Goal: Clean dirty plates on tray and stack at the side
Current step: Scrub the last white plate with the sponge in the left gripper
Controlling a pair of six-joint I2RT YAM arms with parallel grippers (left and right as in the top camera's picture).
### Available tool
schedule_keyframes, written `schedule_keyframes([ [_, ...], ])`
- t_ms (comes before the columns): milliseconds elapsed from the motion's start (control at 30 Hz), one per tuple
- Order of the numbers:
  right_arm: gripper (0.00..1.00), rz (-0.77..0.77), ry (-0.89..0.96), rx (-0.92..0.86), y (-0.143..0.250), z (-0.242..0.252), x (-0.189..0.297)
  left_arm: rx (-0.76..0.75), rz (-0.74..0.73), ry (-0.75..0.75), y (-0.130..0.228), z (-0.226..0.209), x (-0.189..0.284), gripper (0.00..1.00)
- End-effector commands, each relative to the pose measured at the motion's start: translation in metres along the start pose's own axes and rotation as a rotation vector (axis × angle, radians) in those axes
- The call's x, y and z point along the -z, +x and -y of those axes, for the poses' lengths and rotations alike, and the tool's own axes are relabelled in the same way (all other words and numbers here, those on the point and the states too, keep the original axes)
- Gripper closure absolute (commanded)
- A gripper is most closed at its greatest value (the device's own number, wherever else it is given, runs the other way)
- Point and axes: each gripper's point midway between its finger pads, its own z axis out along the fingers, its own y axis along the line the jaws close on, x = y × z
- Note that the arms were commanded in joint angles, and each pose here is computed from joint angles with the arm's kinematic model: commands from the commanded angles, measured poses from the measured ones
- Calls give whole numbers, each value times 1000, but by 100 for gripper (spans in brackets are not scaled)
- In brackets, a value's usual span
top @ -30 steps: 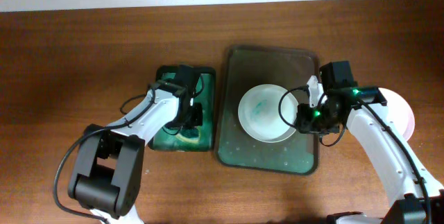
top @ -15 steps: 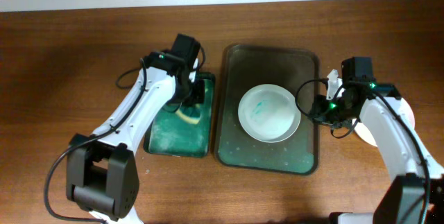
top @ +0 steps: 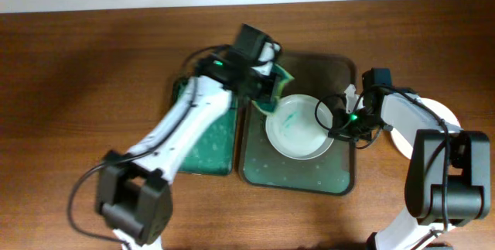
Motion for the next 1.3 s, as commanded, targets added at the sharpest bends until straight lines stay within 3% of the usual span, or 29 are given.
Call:
schedule_keyframes([
  [0, 96, -34, 4, 25, 6, -6, -6, 51, -64, 25, 14, 16, -49, 100],
  [167, 96, -59, 60, 27, 12, 0, -7, 92, -167, 24, 46, 22, -101, 100],
  [333, 96, -57, 59, 28, 12, 0, -7, 178, -329, 213, 89, 59, -145, 100],
  [367, 96, -57, 59, 28, 12, 0, -7, 179, -373, 196, 105, 58, -157, 100],
  [433, 96, -61, 60, 26, 13, 0, -7, 189, -405, 127, 117, 44, -165, 100],
  [500, 96, -67, 61, 24, 14, 0, -7, 241, -421, -47, 125, 10, -161, 100],
  [667, 96, -69, 61, 23, 15, 0, -7, 220, -402, -464, 109, -63, -116, 100],
  [767, 96, -69, 61, 23, 15, 0, -7, 181, -386, -595, 103, -82, -100, 100],
  [900, 96, -68, 61, 24, 14, 0, -7, 210, -411, -456, 108, -54, -113, 100],
  [1067, 96, -66, 61, 25, 14, 0, -7, 192, -429, 90, 98, 56, -138, 100],
  [1267, 96, -67, 61, 24, 14, 0, -7, 150, -434, 161, 102, 81, -139, 100],
])
